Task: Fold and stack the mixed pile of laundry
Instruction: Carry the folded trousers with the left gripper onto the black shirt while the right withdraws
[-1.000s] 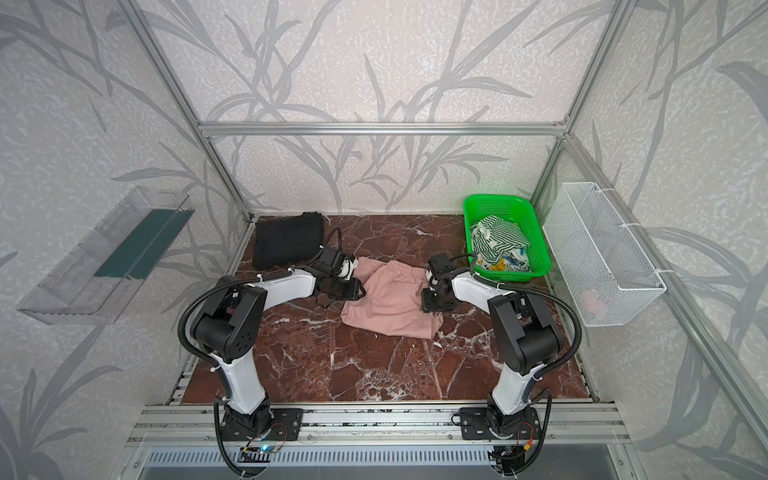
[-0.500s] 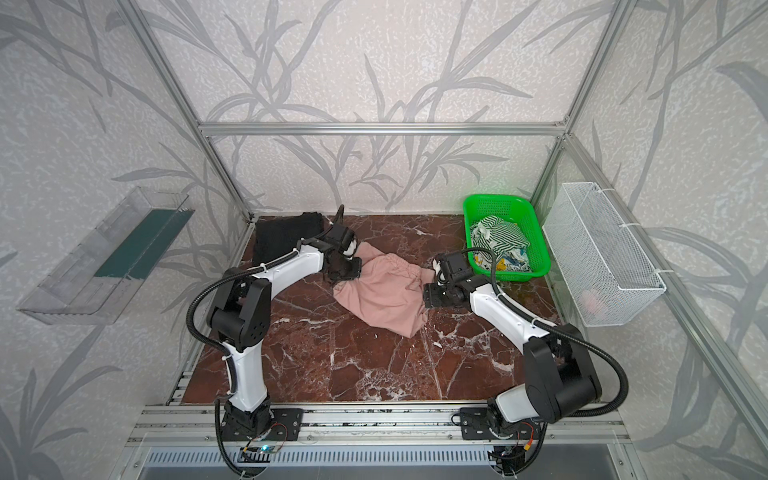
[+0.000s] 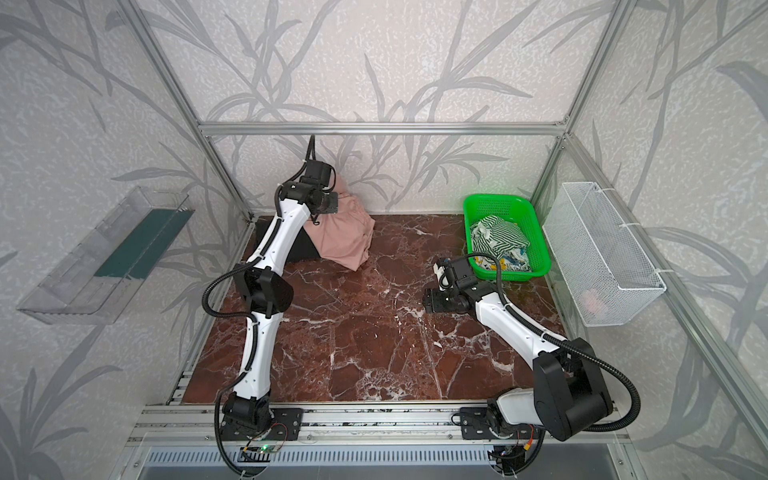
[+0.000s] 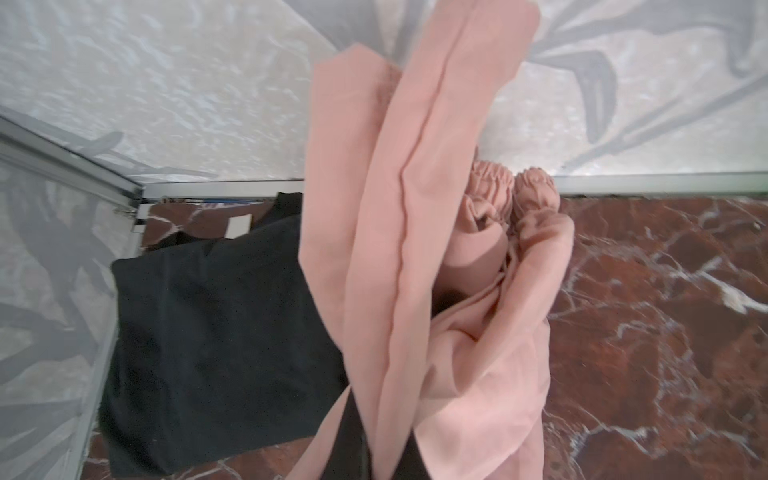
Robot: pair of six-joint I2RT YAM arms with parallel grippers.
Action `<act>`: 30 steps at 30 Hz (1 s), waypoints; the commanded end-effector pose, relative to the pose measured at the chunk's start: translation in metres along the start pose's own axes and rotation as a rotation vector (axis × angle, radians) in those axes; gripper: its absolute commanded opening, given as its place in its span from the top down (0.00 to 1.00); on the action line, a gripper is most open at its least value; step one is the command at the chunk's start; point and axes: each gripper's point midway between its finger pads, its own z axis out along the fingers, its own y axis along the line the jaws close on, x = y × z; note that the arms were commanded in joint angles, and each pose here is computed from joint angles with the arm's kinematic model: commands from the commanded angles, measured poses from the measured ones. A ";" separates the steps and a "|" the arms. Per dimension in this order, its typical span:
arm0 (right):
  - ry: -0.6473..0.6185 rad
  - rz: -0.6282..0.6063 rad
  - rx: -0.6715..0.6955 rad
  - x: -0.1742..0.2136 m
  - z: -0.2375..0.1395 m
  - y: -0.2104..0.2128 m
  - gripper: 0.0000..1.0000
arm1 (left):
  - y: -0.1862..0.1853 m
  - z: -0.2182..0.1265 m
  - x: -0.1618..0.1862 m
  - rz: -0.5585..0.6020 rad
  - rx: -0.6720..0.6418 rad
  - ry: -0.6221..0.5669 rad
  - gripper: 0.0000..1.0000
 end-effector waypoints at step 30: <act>-0.051 -0.040 -0.067 -0.017 -0.023 0.019 0.26 | 0.217 0.030 0.036 -0.101 -0.406 0.130 1.00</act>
